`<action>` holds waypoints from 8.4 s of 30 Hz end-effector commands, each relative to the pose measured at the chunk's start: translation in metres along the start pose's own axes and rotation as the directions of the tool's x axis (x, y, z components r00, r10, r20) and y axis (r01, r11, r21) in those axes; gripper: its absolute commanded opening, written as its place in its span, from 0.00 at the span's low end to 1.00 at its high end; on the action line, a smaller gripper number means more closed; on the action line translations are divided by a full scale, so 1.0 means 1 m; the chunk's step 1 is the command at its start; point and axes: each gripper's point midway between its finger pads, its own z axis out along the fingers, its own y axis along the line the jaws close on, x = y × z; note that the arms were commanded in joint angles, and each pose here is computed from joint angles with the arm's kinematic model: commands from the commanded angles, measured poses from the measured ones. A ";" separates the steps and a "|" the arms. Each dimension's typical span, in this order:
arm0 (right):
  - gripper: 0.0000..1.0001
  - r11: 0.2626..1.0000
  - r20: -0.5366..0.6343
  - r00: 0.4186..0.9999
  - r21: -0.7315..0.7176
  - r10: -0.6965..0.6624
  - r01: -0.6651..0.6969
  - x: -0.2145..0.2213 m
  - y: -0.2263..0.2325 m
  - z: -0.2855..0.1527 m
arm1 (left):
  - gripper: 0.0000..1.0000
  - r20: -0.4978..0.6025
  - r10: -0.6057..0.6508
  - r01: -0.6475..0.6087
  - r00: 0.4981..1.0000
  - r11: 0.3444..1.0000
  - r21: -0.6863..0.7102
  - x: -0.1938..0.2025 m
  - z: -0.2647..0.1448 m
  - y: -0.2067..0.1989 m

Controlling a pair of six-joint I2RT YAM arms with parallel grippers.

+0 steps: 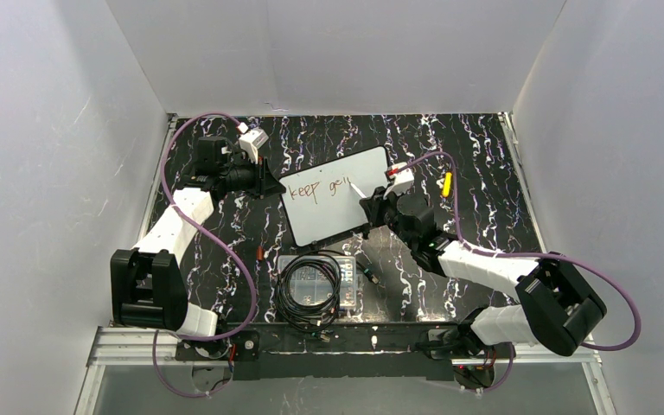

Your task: Write a sentence on the whiteboard

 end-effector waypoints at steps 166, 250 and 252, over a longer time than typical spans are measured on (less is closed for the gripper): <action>0.01 0.996 -0.031 1.000 0.088 -0.006 0.009 0.010 -0.023 -0.003 | 0.00 0.053 0.070 -0.069 0.996 0.997 -0.021 -0.024 -0.012 -0.005; 0.01 0.967 -0.167 0.976 -0.233 -0.143 0.101 0.032 0.111 -0.012 | 0.00 0.072 0.013 -0.013 0.997 1.000 0.000 -0.026 -0.013 -0.012; 0.01 0.970 -0.182 0.973 -0.222 -0.145 0.103 0.037 0.111 -0.008 | 0.00 0.071 0.013 -0.013 0.997 1.000 0.002 -0.026 -0.013 -0.012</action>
